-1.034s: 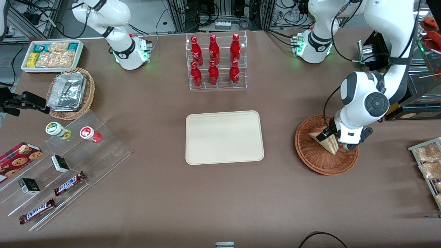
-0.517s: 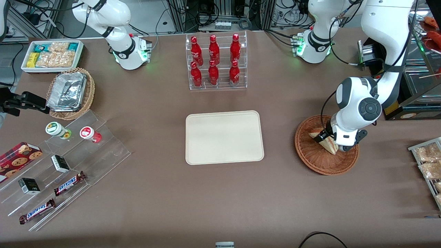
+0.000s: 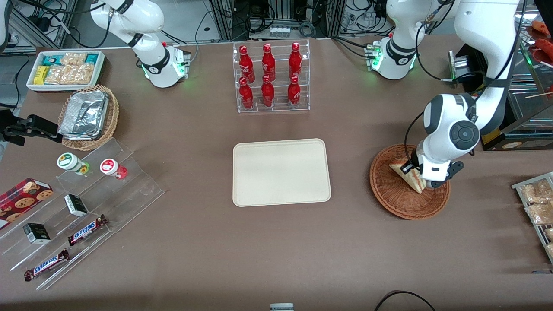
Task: Place sandwich from basket to tray
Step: 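Lift the sandwich and carry it over the beige tray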
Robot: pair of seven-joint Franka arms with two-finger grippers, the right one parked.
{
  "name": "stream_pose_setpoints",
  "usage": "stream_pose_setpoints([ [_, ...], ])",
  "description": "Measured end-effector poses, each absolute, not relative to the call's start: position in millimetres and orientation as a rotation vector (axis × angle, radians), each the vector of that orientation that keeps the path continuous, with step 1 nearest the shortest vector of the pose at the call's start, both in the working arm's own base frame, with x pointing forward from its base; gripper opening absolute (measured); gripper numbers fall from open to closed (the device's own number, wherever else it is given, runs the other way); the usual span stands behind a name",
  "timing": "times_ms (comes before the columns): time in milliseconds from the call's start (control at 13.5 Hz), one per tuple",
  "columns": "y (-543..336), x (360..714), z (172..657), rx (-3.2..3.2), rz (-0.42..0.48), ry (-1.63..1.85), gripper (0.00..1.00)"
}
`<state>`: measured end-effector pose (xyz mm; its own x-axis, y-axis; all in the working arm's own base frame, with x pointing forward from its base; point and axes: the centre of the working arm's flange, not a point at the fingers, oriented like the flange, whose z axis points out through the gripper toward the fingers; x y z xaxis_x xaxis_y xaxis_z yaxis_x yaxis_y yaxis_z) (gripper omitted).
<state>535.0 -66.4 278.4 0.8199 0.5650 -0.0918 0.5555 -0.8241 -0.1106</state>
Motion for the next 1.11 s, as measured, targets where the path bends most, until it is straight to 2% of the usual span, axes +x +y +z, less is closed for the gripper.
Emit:
stream_pose_setpoints([
  [148,-91,535,306,-2.929,0.199,-0.826,0.26],
  [295,-137,534,335,-2.947,0.22,-0.708,0.16],
  [517,-210,528,369,-2.976,0.184,-0.597,0.15],
  [664,-265,516,374,-3.005,0.17,-0.526,0.15],
  [886,-341,498,365,-3.051,0.2,-0.391,0.15],
  [1107,-405,493,351,-3.088,0.208,-0.263,0.15],
])
